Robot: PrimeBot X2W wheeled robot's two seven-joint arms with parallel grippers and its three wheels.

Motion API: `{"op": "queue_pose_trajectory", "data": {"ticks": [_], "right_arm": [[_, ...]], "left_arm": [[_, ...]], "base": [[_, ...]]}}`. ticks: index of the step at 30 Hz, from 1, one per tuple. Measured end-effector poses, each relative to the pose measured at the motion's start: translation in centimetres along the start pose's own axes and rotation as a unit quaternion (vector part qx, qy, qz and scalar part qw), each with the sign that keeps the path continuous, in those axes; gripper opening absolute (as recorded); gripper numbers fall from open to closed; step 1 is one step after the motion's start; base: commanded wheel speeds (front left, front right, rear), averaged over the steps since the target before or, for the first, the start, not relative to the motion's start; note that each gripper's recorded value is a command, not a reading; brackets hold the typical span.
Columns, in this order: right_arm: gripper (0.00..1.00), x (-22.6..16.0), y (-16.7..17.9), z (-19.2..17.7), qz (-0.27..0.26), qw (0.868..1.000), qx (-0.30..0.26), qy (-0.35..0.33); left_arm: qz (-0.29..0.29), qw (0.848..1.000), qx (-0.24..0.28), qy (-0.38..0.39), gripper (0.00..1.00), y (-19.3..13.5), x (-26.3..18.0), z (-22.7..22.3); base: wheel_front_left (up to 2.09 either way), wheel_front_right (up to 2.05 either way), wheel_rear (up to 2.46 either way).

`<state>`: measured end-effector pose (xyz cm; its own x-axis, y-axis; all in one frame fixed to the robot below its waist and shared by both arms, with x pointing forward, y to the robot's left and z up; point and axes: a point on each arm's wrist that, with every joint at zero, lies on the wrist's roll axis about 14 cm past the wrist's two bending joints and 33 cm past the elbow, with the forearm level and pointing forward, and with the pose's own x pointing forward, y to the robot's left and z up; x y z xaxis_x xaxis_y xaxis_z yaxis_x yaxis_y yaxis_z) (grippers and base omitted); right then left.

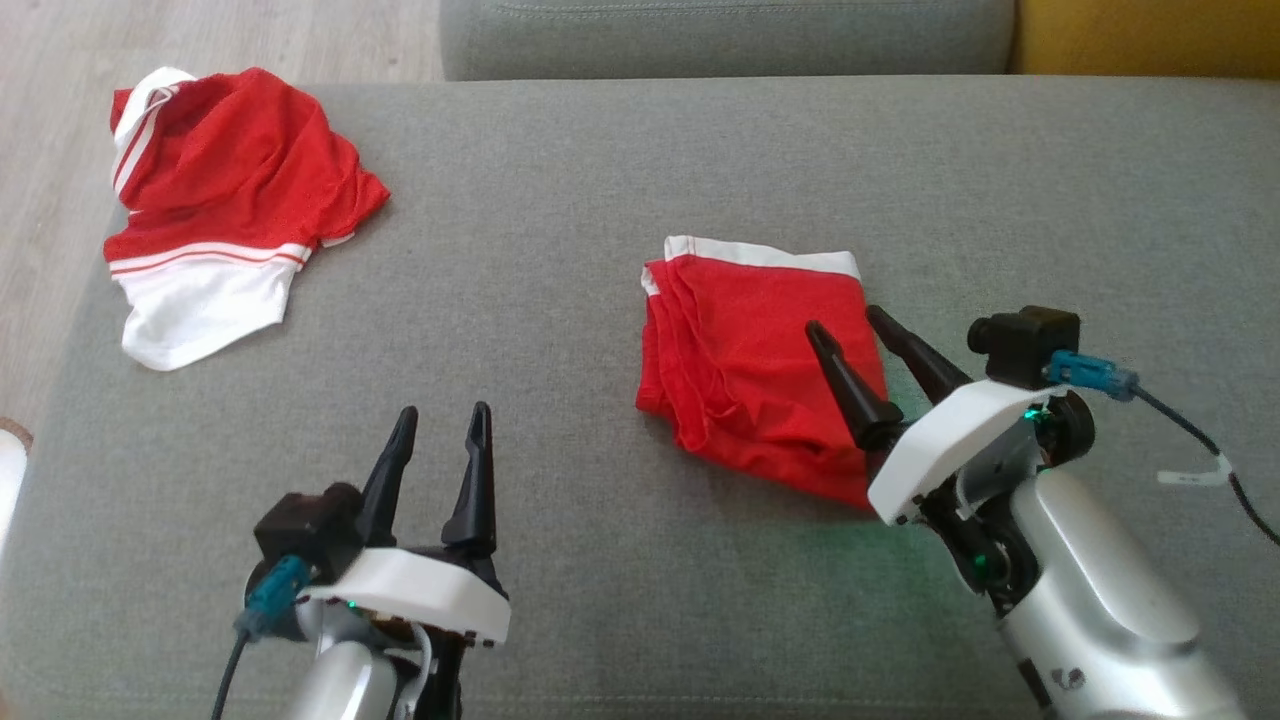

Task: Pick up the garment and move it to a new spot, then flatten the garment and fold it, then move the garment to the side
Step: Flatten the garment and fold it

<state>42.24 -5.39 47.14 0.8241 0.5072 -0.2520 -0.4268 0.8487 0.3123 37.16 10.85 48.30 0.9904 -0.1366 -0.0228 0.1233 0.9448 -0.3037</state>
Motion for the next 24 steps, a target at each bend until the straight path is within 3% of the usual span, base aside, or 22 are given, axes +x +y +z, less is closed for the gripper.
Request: {"op": "queue_pose_trajectory", "data": {"ticks": [2,3,8,15,24], "right_arm": [[0.49,0.1,-0.1,-0.3,-0.002,1.0,-0.012,0.005],[0.36,0.2,0.0,-0.6,-0.002,1.0,-0.015,0.009],[0.02,0.8,1.2,-4.1,0.015,0.998,-0.033,0.059],[0.0,1.6,4.8,-8.1,0.062,0.992,-0.038,0.103],[0.0,3.3,6.1,-9.1,0.091,0.986,-0.08,0.115]], "left_arm": [[-0.002,1.0,-0.001,0.001,1.0,0.0,0.0,-0.1],[-0.001,1.0,-0.001,0.002,1.0,0.0,0.0,-0.1],[0.007,1.0,-0.001,0.007,1.0,0.6,-0.1,-0.5],[0.021,1.0,0.0,0.011,1.0,1.5,-0.3,-0.7],[0.031,1.0,0.002,0.007,1.0,2.2,-0.2,-0.5]], "base": [[0.0,0.0,0.0],[0.0,0.0,0.0],[0.0,0.0,0.0],[0.0,0.0,0.0],[0.0,0.0,0.0]]}}
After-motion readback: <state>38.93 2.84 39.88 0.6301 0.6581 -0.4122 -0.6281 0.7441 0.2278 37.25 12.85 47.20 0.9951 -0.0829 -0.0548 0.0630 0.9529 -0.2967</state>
